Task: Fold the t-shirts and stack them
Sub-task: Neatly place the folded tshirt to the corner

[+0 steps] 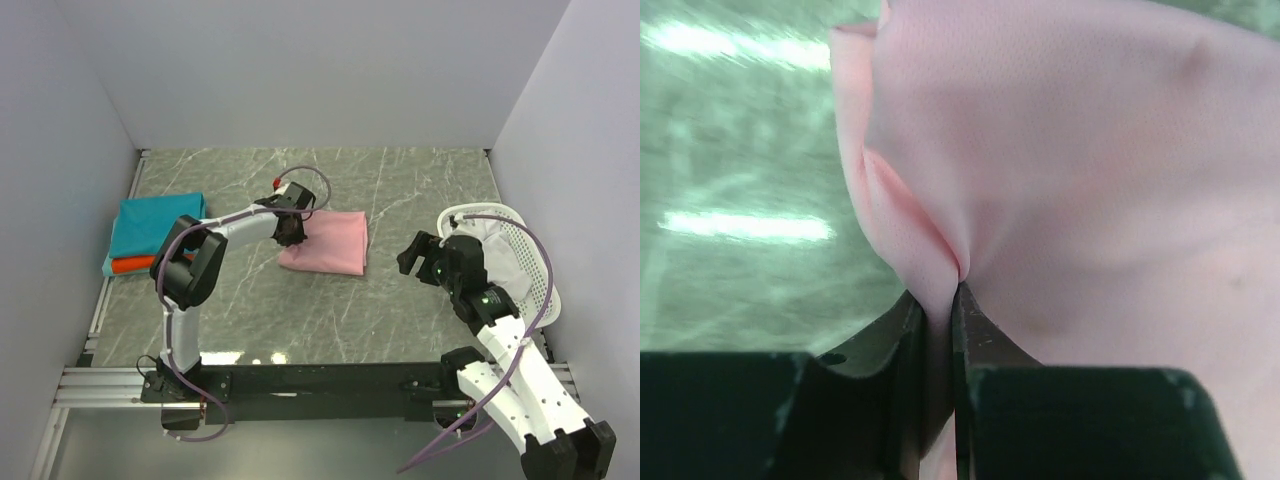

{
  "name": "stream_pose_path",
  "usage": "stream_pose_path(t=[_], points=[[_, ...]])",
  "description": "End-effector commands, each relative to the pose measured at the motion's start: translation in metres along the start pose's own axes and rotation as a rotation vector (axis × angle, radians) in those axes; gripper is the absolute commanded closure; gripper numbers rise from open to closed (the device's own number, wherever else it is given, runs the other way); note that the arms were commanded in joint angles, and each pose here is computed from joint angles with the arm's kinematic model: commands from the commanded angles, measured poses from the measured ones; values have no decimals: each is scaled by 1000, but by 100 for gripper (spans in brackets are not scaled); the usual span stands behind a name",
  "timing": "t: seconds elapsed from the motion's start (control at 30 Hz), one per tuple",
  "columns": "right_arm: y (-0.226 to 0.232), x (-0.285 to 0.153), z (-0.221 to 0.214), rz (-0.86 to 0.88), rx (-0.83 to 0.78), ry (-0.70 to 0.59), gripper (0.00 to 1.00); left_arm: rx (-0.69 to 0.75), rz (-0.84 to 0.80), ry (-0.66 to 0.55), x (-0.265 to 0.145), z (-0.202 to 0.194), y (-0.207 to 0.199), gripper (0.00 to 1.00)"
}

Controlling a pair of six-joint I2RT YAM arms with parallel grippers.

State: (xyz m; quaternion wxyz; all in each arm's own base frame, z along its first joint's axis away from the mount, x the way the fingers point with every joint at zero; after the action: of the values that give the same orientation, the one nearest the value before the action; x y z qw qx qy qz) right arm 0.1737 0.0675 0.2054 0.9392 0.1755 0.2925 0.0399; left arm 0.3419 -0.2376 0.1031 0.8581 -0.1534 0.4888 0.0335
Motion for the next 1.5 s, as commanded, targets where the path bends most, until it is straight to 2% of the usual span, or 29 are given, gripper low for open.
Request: stream_pose_path(t=[0.0,0.1,0.17,0.33,0.53,0.63,0.8,0.97,1.23,1.47], points=[[-3,4,5,-15,-13,-53,11,168,179,-90,-5,14,21,99],[-4,6,3,-13,-11,-55,11,268,294,-223,-18,27,39,99],[-4,7,2,-16,-13,-50,11,341,287,-294,-31,39,44,99],[-5,8,1,-13,-11,-43,11,457,336,-358,-56,55,73,99],[-5,12,-1,-14,-15,-25,11,470,388,-396,-79,86,104,99],[-6,14,-4,-16,-12,-12,11,535,415,-373,-92,95,113,99],[-4,15,-5,3,-16,-1,11,571,472,-412,-113,112,123,99],[-6,16,-7,-1,-20,9,11,613,527,-395,-135,133,138,99],[-8,18,-8,-20,-18,8,11,567,549,-407,-162,159,170,99],[-8,20,-8,-33,-15,20,11,543,471,-503,-196,168,168,99]])
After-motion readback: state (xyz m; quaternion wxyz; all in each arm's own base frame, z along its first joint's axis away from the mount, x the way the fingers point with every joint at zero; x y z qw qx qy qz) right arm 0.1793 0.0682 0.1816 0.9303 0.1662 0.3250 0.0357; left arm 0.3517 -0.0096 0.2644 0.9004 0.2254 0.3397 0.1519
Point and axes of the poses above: each gripper's point midway between its finger pads, its own x axis out along the fingers, its own y axis along the line the jaws close on, z = x × y, the point moved 9 cm from there along -x, back along the fingers, and after that the axes turned 4 degrees about -x, right-handed, at the moved point
